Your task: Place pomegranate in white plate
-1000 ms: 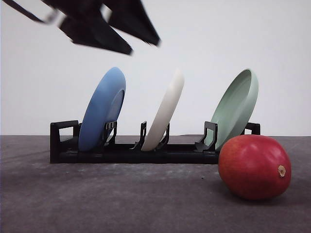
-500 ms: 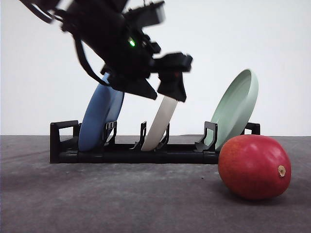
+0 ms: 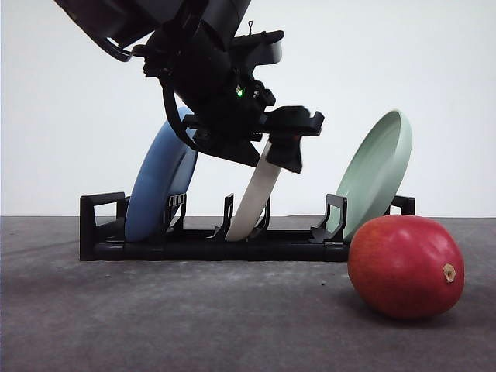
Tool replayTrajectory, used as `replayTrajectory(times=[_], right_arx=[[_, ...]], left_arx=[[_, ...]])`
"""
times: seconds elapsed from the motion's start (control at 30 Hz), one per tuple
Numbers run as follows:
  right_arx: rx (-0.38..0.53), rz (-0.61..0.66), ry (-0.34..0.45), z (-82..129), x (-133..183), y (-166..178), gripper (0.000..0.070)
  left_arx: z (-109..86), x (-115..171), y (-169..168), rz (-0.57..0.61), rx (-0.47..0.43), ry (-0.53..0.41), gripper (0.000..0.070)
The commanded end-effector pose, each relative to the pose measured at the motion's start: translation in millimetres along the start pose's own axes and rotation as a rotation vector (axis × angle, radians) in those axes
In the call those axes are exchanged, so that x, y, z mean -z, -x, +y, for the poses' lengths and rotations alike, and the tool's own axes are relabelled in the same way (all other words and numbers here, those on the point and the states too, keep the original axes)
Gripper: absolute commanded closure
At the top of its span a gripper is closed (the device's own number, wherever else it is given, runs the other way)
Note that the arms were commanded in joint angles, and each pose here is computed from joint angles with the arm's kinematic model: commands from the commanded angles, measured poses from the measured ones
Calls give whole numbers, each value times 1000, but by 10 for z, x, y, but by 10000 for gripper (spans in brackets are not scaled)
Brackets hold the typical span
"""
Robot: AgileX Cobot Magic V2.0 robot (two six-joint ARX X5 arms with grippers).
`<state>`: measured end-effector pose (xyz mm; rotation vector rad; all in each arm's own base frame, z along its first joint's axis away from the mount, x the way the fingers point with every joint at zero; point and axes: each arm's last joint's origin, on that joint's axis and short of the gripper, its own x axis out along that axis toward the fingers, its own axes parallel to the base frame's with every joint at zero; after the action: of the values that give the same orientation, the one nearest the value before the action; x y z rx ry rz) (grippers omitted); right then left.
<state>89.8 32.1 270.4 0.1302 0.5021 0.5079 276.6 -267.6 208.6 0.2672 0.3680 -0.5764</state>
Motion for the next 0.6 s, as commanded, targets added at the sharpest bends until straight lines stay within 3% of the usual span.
replayTrajectory(times=[0.0, 0.23, 0.57], right_arx=[[-9, -23, 13, 20, -54, 28, 352], [-3, -24, 13, 19, -55, 28, 352], [-3, -24, 13, 19, -55, 28, 352]], left_arx=[[-40, -20, -53, -9, 3, -8, 512], [-44, -21, -52, -9, 4, -8, 641], [-31, -91, 17, -28, 5, 9, 675]])
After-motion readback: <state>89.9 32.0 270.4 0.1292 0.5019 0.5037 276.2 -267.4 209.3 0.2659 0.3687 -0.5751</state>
